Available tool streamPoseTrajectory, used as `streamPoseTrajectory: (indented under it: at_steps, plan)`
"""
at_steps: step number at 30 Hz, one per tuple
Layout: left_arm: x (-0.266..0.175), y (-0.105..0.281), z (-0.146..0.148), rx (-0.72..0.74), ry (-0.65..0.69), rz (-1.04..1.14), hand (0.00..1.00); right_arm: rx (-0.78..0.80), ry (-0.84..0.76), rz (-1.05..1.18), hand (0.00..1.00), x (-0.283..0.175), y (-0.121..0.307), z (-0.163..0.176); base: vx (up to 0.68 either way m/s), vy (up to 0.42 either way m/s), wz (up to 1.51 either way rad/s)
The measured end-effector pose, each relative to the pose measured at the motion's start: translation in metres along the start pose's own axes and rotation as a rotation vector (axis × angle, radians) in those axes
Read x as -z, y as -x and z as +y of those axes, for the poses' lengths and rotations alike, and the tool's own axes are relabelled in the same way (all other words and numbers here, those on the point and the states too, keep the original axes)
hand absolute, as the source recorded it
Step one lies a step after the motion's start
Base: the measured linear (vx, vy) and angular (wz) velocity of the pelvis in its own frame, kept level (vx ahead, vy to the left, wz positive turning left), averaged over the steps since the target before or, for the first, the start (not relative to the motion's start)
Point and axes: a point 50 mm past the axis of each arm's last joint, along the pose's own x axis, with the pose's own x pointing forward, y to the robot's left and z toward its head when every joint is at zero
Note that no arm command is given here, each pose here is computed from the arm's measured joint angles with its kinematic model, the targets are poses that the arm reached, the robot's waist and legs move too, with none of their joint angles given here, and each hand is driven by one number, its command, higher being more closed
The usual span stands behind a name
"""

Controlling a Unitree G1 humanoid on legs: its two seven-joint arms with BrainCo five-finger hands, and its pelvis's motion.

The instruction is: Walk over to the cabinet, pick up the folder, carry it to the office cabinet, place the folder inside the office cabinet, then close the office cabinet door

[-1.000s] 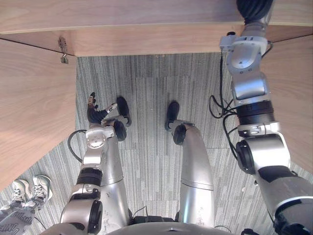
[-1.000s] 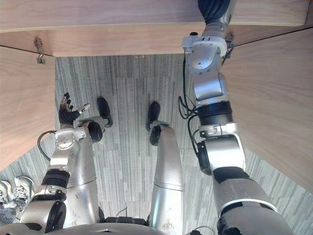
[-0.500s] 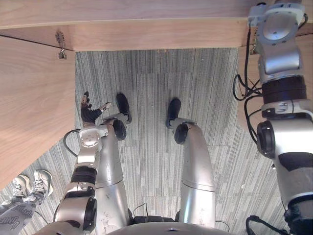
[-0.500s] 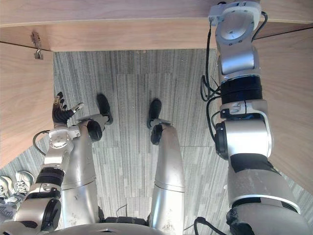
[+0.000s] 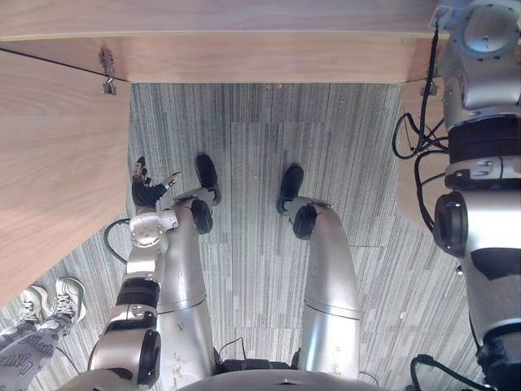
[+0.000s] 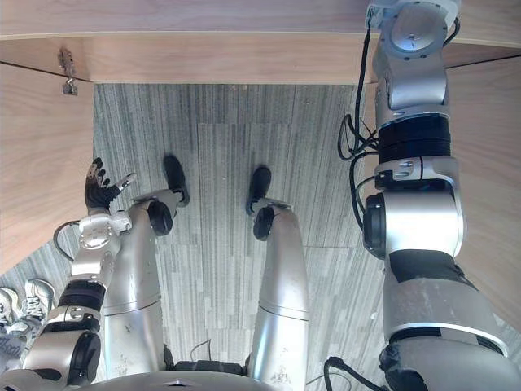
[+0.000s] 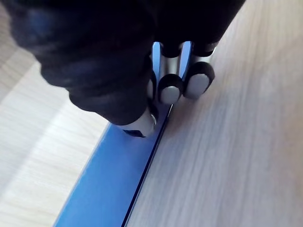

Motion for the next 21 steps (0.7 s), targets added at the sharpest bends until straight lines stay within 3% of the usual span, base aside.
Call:
streamPoseTrajectory:
  at_steps: [5,10,18,21]
  plan:
    - [0.0,0.0,0.0,0.006,-0.002,0.002,0.0,-0.021,-0.046,-0.001,1.0,-0.003,0.004,0.008,-0.04,0.006,-0.02]
    - [0.004,0.003,-0.004,0.018,-0.002,0.022,0.0,-0.1,-0.109,-0.073,1.0,-0.002,0.037,0.02,-0.04,0.007,-0.03]
    - [0.027,0.02,-0.016,0.068,-0.072,0.106,0.0,-0.241,-0.095,-0.129,1.0,0.025,0.139,0.021,-0.05,-0.002,-0.11]
    - [0.042,0.03,-0.008,0.063,-0.118,0.152,0.0,-0.407,-0.105,-0.077,1.0,0.037,0.188,0.028,-0.02,-0.014,-0.17]
